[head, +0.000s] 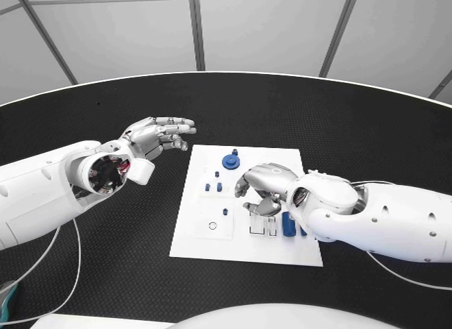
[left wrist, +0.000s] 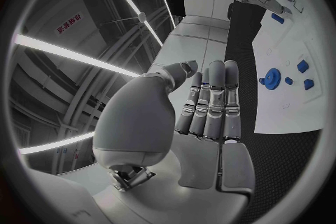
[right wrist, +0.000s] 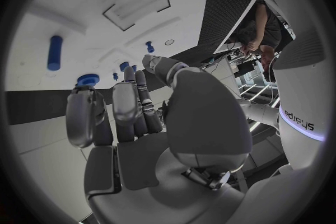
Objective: Assemble the parts on the task board
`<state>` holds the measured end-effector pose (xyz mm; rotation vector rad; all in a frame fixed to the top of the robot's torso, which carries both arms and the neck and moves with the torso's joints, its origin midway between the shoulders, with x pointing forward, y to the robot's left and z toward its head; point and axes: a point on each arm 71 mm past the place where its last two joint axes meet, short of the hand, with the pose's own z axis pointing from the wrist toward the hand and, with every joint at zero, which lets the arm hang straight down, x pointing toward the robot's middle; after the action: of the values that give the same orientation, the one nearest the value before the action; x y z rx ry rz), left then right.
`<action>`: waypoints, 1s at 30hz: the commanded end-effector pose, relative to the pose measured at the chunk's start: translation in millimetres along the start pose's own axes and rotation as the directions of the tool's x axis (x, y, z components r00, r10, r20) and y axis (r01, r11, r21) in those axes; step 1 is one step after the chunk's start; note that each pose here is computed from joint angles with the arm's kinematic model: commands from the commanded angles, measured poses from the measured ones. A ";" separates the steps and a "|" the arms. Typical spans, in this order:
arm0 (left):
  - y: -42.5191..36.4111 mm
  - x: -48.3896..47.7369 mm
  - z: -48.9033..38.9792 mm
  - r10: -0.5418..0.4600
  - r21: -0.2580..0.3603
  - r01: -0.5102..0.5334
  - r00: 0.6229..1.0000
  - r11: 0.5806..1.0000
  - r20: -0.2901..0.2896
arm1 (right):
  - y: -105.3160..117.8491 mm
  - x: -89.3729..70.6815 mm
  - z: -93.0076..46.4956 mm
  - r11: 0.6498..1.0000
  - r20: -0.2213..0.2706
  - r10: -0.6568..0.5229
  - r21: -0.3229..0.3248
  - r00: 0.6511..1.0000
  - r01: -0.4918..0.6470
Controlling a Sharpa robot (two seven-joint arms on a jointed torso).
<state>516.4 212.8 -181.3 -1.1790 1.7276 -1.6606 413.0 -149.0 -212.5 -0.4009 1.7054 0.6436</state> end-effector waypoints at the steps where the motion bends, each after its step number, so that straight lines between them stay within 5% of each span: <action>1: 0.1 -0.4 0.4 0.000 0.000 0.000 1.000 1.000 0.000 | -23.0 -13.1 -10.4 0.997 0.021 -0.024 0.071 0.999 0.023; 10: 0.3 -0.8 0.0 -0.001 -0.002 0.001 1.000 1.000 -0.004 | -51.4 -21.2 -13.4 0.986 0.036 -0.098 0.139 0.994 0.093; 30: 0.1 -2.4 -2.1 -0.001 -0.003 0.001 1.000 1.000 -0.003 | -61.5 -10.4 -7.6 0.979 -0.059 -0.123 0.154 0.991 0.131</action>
<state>515.9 216.0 -181.7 -1.1791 1.7322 -1.6618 445.1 -202.5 -213.5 -0.4125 1.7460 0.4083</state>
